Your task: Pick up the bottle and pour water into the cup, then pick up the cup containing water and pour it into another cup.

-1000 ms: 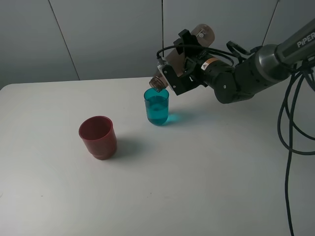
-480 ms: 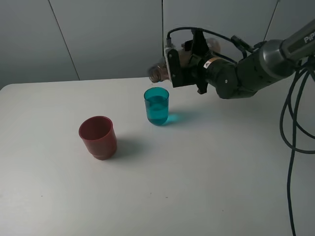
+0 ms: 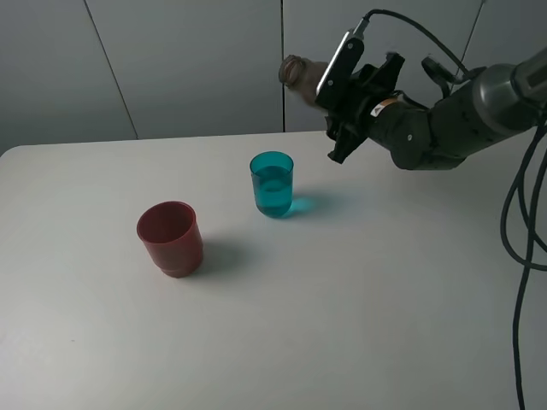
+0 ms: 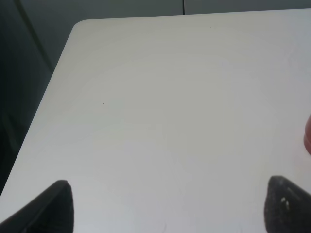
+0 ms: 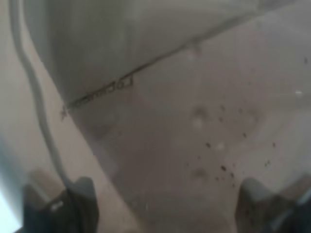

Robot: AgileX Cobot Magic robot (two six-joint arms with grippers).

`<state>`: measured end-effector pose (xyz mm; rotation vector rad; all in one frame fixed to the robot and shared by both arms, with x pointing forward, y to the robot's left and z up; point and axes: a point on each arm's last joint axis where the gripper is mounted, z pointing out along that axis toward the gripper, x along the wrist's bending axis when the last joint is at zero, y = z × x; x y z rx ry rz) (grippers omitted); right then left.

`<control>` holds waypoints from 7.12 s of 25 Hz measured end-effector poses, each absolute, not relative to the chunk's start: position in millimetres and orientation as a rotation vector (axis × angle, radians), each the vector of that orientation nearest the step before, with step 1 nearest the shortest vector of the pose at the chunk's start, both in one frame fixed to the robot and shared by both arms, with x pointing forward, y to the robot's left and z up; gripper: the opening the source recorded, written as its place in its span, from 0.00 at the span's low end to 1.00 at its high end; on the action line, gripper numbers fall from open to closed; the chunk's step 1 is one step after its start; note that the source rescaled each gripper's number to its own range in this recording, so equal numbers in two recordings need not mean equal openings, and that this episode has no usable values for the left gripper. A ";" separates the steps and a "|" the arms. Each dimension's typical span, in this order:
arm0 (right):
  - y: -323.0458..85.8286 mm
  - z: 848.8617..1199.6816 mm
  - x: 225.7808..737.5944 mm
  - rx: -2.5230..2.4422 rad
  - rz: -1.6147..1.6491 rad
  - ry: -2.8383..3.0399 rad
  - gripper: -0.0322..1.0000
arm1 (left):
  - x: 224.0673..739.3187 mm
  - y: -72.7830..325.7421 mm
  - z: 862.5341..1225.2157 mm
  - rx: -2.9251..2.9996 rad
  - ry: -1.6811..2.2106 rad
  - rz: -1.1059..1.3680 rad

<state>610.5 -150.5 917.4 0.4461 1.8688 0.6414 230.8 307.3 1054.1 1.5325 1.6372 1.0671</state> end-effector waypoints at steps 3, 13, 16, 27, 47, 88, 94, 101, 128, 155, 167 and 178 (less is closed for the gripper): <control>-164.9 917.9 616.7 0.712 0.835 1.817 0.03 | 230.8 307.3 1054.1 1.532 1.637 1.067; -210.7 897.5 633.1 1.214 1.155 1.628 0.03 | 230.8 307.3 1054.1 1.532 1.637 1.067; -220.0 880.2 635.2 1.255 1.142 1.630 0.03 | 230.8 307.3 1054.1 1.532 1.637 1.067; -228.3 872.7 636.7 1.270 1.130 1.626 0.03 | 230.8 307.3 1054.1 1.532 1.637 1.067; -230.3 855.9 641.9 1.307 1.091 1.674 0.03 | 230.8 307.3 1054.1 1.532 1.637 1.067; -210.4 869.7 489.6 1.089 1.218 2.216 0.99 | 230.8 307.3 1054.1 1.526 1.641 1.063; -191.9 877.2 493.3 0.959 1.289 2.222 0.99 | 230.8 307.3 1054.1 1.526 1.641 1.063; -158.0 875.6 508.4 0.856 1.363 2.236 0.99 | 230.8 307.3 1054.1 1.526 1.641 1.063; -117.9 832.7 550.2 0.884 1.392 2.229 0.99 | 230.8 307.3 1054.1 1.526 1.641 1.063; -112.3 832.3 554.9 0.737 1.518 2.099 0.99 | 230.8 307.3 1054.1 1.526 1.641 1.063; -103.6 810.1 565.5 0.691 1.535 2.133 0.99 | 230.8 307.3 1054.1 1.532 1.637 1.067; -95.1 803.2 579.0 0.641 1.564 2.119 0.99 | 230.8 307.3 1054.1 1.531 1.638 1.066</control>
